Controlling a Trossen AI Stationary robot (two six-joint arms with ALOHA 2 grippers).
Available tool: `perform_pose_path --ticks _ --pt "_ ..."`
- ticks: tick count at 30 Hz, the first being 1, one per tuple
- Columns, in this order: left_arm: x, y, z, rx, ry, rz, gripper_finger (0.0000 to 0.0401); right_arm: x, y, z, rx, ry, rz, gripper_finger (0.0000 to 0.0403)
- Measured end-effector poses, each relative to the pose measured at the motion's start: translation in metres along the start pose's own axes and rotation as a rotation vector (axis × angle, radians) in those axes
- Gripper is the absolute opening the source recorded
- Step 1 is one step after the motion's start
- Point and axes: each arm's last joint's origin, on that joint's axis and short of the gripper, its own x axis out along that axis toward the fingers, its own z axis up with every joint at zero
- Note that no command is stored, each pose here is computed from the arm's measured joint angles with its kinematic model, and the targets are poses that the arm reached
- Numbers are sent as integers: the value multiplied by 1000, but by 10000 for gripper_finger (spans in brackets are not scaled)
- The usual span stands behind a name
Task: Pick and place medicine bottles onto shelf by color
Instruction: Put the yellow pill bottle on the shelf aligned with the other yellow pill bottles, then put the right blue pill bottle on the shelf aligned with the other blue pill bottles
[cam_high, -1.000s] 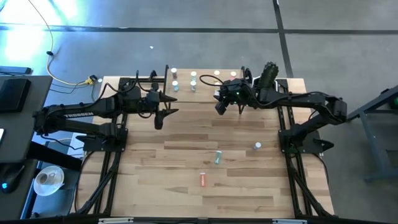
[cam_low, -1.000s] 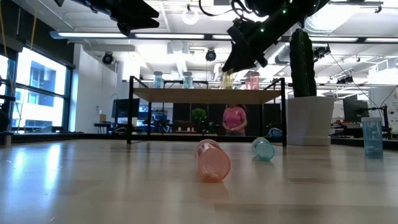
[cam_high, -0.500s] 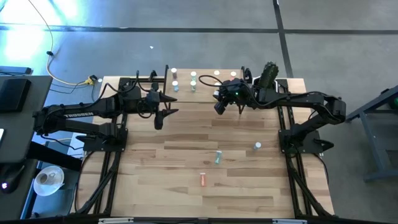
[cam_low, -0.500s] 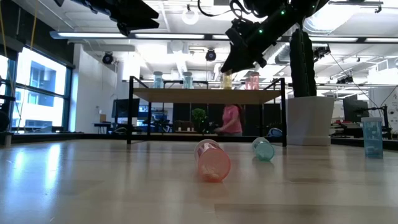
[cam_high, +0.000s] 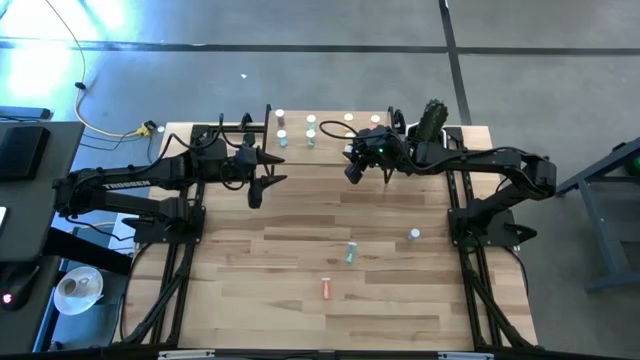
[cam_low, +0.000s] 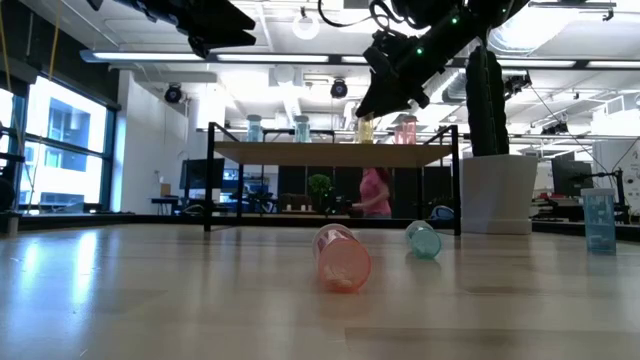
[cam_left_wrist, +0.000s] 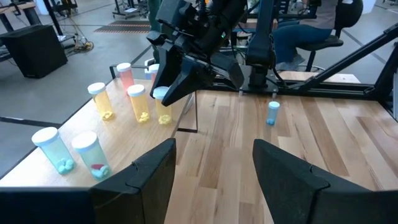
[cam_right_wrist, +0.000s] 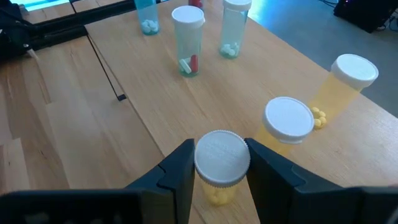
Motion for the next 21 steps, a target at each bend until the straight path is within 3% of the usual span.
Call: perform_pose_path --ticks 10,21 --pt "0 0 0 0 0 0 204 1 0 -3 -3 16 2 171" --pt "0 0 0 0 0 0 204 1 0 0 4 -14 6 173"
